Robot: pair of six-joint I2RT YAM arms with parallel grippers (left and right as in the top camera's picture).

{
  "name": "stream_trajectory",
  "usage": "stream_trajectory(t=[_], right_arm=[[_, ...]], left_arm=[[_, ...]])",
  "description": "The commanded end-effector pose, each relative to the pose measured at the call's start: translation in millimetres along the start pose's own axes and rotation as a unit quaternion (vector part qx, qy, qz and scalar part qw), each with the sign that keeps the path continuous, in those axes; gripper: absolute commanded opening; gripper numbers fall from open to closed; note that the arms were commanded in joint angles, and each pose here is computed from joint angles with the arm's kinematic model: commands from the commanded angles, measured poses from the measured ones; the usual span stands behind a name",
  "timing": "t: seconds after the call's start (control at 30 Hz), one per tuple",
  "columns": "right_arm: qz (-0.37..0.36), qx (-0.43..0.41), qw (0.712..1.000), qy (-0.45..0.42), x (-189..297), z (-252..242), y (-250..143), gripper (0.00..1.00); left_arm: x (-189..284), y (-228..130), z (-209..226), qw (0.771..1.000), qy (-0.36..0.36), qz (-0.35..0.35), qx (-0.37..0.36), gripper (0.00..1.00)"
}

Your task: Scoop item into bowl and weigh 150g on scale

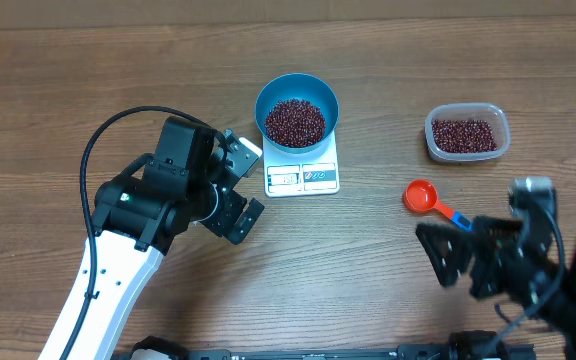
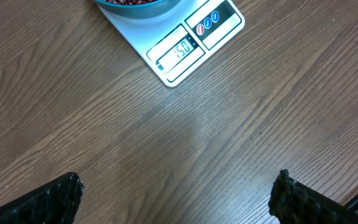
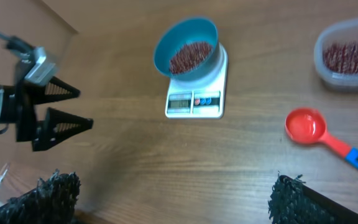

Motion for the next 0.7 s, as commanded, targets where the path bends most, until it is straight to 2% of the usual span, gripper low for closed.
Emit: stream_trajectory(t=[0.0, 0.13, 0.67], right_arm=[[-0.018, 0.014, 1.0, -0.002, 5.9, -6.2, -18.2, 1.0], [-0.025, 0.017, 1.0, -0.002, -4.6, -17.8, -30.0, 1.0], [-0.061, 0.045, 0.996, 0.043, -88.1, -56.8, -27.7, 1.0]], left_arm=[[3.7, 3.9, 2.3, 1.0, 0.004, -0.007, -0.011, 1.0], [3.7, 3.9, 2.3, 1.0, 0.004, -0.007, -0.011, 1.0], [3.7, 3.9, 2.3, 1.0, 0.004, -0.007, -0.011, 1.0]])
Point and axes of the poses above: each gripper's point midway between its finger pads, its own x axis back along the fingers, its own z axis along the line the jaws close on, y = z × x, the point moved 6 cm from there along x, back along the fingers, and after that the axes turned 11 degrees about -x, right-handed, at the moved point
